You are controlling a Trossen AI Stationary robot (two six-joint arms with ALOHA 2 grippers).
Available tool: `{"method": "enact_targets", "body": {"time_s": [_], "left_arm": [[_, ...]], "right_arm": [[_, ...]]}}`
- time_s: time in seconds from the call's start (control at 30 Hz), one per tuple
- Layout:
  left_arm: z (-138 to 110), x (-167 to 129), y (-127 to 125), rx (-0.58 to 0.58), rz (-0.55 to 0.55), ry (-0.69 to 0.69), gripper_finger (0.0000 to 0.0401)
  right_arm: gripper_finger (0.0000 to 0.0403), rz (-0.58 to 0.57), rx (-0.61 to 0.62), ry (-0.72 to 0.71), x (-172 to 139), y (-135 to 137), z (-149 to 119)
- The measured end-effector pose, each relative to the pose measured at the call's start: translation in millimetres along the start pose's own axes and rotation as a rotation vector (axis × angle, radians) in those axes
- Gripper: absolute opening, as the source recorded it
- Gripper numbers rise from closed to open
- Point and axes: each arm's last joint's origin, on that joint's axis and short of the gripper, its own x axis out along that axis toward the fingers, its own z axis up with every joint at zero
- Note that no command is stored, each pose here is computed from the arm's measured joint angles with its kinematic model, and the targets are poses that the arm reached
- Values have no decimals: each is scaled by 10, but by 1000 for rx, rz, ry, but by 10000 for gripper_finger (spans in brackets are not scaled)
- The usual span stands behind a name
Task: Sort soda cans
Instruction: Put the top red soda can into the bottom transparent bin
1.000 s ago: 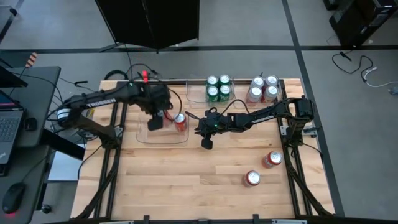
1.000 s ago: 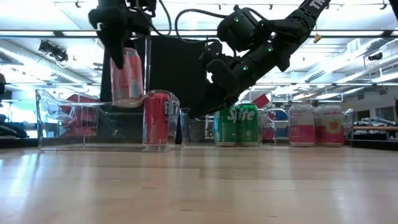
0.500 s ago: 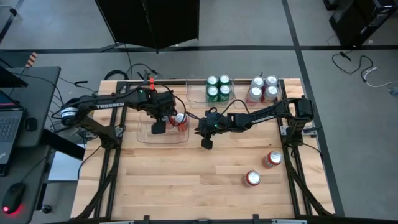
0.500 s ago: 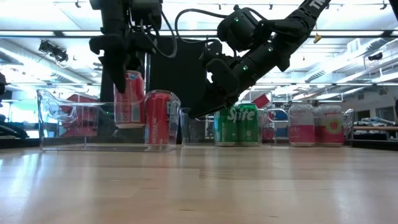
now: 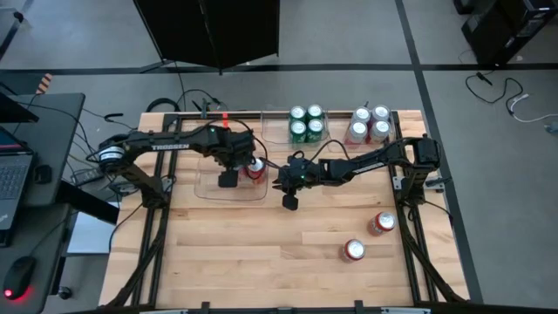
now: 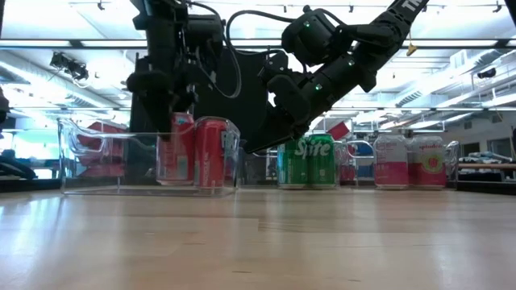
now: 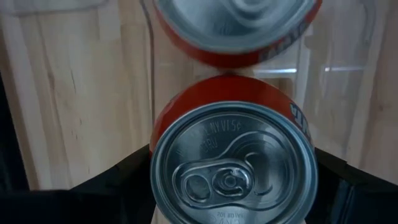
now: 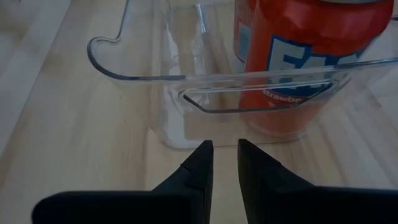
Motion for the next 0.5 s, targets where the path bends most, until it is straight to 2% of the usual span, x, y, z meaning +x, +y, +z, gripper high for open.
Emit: {"method": "enact_targets", "body": {"time_s": [0.43, 0.5], "left_arm": [[65, 132, 4, 5, -5, 22, 292], [60, 132, 2, 4, -6, 28, 314]], "right_arm": [[60, 2, 0, 1, 1, 7, -2], [61, 2, -1, 1, 1, 10, -2]]}}
